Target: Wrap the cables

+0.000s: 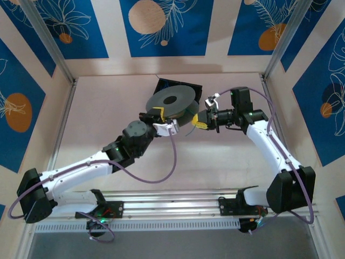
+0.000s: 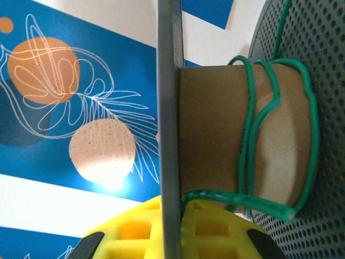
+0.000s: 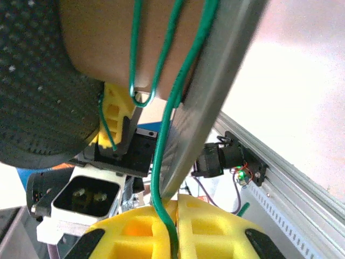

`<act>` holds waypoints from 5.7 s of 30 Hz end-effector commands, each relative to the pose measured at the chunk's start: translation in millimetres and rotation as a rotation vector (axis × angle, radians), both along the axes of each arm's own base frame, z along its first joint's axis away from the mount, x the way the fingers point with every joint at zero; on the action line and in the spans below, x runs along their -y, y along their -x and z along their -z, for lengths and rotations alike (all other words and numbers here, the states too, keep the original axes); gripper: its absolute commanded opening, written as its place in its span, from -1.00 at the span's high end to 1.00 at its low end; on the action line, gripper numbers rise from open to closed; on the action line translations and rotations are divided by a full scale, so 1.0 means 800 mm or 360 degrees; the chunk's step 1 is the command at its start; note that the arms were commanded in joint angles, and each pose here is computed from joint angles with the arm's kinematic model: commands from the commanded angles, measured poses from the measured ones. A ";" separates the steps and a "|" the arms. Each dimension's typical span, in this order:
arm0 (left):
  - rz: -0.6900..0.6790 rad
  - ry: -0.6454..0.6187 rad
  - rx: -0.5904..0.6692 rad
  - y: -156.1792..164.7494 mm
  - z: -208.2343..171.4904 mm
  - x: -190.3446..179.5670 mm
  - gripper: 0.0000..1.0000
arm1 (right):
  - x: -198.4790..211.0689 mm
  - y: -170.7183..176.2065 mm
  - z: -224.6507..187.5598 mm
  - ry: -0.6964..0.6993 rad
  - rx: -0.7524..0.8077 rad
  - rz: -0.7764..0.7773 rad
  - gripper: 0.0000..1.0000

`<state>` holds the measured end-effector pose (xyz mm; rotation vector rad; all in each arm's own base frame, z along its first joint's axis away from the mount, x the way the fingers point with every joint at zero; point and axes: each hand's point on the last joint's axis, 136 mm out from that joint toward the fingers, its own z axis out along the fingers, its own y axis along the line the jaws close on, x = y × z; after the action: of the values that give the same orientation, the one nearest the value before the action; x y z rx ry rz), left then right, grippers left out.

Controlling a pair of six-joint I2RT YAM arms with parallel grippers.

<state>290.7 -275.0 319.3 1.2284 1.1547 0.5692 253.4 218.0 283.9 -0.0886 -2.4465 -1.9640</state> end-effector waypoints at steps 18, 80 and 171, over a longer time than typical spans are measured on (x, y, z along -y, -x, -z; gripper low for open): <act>0.0092 -0.0278 -0.0018 0.007 0.071 0.031 1.00 | -0.053 0.070 0.020 -0.0207 0.0070 -0.0535 1.00; -0.0387 0.1011 -0.0983 0.017 0.033 0.060 1.00 | -0.063 -0.002 0.060 0.0683 0.0402 0.0564 1.00; -0.1260 0.1803 -0.0968 -0.039 0.139 -0.219 1.00 | -0.051 -0.195 0.078 0.0930 0.0465 0.0384 -0.40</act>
<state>307.6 -98.3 188.4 0.0053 2.1760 0.0794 393.4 247.2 219.2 -0.2681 -3.1938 -1.4139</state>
